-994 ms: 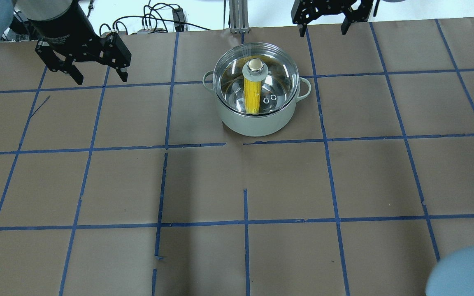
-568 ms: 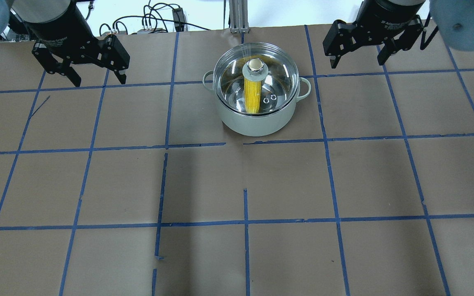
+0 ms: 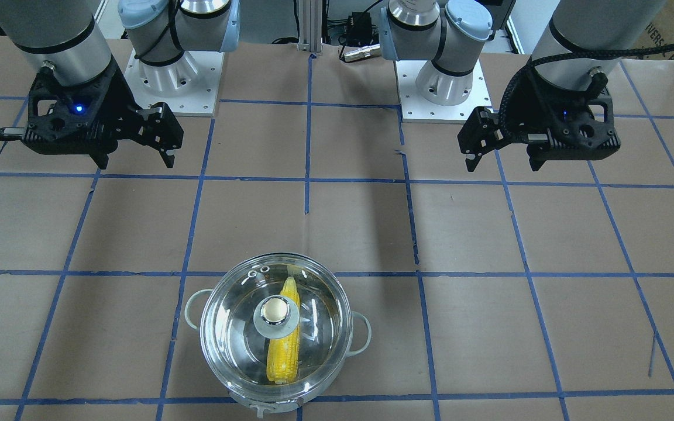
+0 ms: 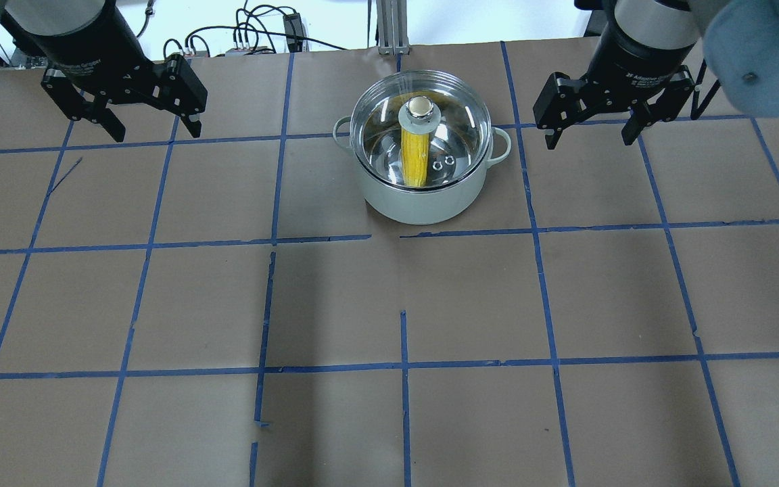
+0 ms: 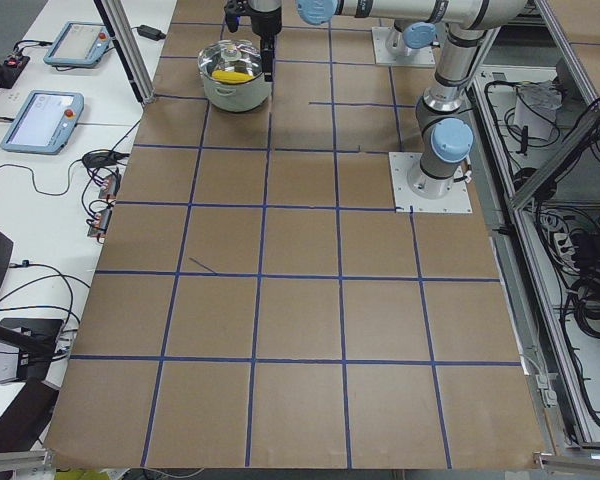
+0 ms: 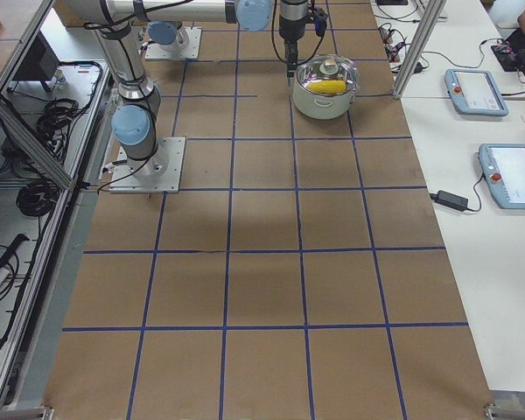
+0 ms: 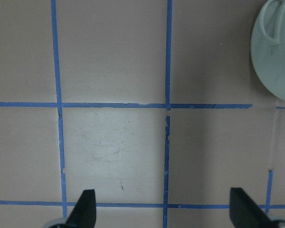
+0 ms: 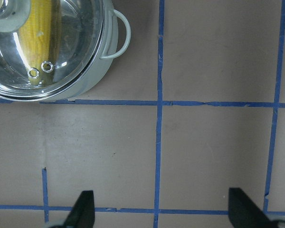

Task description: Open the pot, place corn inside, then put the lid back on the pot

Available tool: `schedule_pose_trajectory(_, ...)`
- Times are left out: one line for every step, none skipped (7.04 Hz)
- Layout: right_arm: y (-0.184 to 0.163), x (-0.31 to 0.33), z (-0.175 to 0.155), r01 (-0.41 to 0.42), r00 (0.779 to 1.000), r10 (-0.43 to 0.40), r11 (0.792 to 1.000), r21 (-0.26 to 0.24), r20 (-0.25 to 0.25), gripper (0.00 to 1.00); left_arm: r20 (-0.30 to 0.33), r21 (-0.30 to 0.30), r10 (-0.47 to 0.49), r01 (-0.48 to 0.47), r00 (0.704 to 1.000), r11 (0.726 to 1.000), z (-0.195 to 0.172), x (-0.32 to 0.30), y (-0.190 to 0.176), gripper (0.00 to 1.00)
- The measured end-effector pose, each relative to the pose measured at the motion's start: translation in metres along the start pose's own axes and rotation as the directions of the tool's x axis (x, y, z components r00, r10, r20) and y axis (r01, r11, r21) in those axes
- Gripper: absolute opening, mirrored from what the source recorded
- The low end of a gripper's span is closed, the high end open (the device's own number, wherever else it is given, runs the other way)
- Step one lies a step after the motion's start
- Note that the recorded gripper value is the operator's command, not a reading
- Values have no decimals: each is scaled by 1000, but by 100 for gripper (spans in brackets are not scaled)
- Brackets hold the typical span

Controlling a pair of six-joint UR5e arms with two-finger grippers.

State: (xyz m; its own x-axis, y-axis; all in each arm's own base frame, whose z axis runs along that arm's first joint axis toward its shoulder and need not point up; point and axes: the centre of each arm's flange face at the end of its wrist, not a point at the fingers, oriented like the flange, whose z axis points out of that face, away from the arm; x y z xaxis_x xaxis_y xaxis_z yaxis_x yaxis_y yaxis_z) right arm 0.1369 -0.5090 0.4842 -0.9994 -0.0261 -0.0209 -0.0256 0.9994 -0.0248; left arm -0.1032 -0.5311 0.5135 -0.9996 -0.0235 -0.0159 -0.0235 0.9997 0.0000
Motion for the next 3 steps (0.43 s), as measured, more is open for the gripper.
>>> schedule_pose_trajectory(0,0,1,-1,1000,1,1000,-1,2,100,1,-4,-1,1,1000,1000,-1,0,1,100)
schedule_pose_trajectory(1,-1,1,-1,1000,1,1000,-2,4,100,1,-7,-1,1,1000,1000,-1,0,1,100)
schedule_pose_trajectory(1,-1,1,-1,1000,1,1000,-2,4,100,1,-8,0,0,1000,1000,-2,0,2,100)
